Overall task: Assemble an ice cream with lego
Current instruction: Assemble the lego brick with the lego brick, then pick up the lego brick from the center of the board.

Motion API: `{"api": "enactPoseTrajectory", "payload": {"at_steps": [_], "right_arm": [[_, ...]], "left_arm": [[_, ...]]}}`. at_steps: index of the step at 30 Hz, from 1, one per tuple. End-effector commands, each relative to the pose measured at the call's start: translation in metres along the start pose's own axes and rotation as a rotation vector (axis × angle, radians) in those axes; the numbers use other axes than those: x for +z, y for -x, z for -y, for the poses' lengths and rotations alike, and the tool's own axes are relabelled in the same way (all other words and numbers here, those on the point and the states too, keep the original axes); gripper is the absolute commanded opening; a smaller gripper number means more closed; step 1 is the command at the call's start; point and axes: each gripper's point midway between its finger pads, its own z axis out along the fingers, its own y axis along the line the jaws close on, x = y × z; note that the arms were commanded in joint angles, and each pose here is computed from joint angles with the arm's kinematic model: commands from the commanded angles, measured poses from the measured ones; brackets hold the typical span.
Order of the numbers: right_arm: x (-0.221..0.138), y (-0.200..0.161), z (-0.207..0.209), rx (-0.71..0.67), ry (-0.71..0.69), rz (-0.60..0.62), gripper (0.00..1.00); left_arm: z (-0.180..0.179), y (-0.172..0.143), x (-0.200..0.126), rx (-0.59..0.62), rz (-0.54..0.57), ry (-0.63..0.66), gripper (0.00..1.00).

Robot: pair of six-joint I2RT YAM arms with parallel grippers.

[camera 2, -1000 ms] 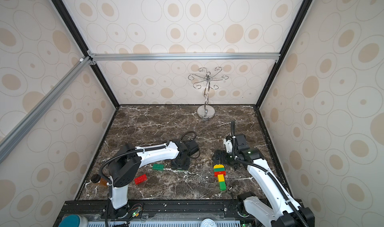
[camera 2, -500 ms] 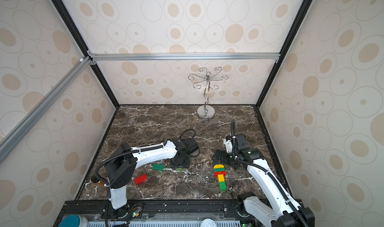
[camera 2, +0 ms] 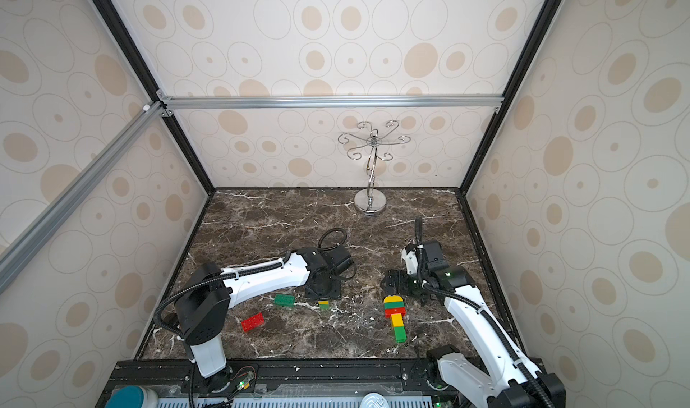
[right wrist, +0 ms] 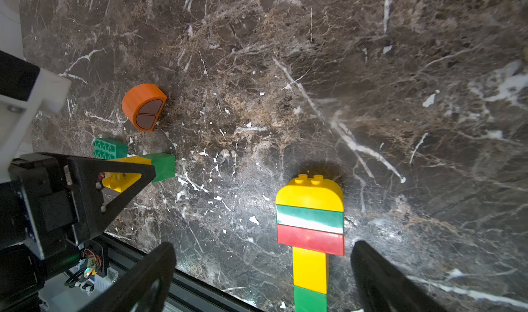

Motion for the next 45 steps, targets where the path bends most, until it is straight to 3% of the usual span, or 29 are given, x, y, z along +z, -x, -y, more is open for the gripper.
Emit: {"api": "enactPoseTrajectory", "payload": {"at_steps": [1, 12, 19, 26, 34, 45], "right_arm": [[-0.001, -0.004, 0.004, 0.000, -0.007, -0.001, 0.98], [0.001, -0.004, 0.004, -0.002, -0.008, -0.013, 0.98], [0.000, -0.005, 0.004, -0.003, -0.008, -0.015, 0.98], [-0.001, -0.004, 0.003, -0.006, -0.006, -0.010, 0.98], [-0.001, -0.003, 0.004, -0.009, -0.011, 0.000, 0.98], [0.002, -0.003, 0.006, -0.009, -0.020, -0.010, 0.98]], "left_arm": [[-0.003, 0.005, -0.010, -0.034, 0.026, -0.008, 0.66], [-0.011, 0.016, -0.043, 0.005, 0.127, -0.040, 0.99], [-0.038, 0.020, -0.072, 0.042, 0.208, -0.003, 1.00], [-0.077, 0.030, -0.077, 0.064, 0.240, 0.024, 1.00], [-0.132, 0.033, -0.043, 0.114, 0.199, 0.068, 1.00], [-0.138, 0.034, -0.002, 0.130, 0.117, 0.048, 1.00]]}}
